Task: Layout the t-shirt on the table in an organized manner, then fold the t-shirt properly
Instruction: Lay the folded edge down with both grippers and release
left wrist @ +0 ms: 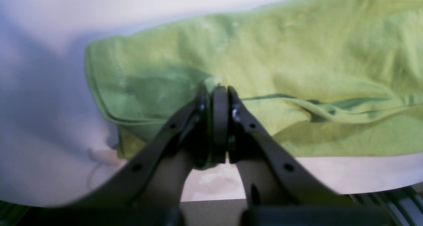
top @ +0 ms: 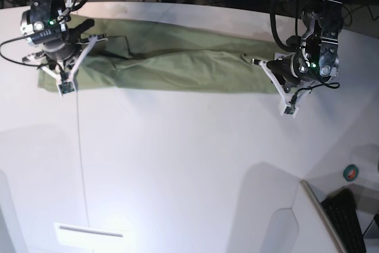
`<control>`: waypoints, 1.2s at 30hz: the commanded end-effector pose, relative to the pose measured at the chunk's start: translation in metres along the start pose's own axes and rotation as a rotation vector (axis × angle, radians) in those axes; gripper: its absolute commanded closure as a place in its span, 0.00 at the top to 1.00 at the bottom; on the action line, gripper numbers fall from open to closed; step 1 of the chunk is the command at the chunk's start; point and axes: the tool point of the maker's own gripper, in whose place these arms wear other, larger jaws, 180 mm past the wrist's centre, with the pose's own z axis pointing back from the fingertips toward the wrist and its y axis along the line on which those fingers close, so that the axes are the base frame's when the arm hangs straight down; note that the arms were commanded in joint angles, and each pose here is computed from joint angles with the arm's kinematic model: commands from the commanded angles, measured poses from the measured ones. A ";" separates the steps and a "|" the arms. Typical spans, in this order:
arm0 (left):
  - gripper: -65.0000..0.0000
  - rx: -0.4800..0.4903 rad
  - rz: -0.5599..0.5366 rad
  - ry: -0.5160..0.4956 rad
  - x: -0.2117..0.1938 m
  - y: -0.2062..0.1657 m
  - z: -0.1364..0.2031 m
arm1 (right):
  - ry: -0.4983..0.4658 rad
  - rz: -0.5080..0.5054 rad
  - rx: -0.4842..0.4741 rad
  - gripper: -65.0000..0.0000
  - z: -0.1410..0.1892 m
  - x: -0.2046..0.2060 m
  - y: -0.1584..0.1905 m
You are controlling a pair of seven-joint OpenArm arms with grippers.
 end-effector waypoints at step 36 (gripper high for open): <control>0.00 0.013 -0.033 -0.054 0.009 0.003 0.015 | 0.012 -0.097 0.002 0.00 0.017 -0.011 0.010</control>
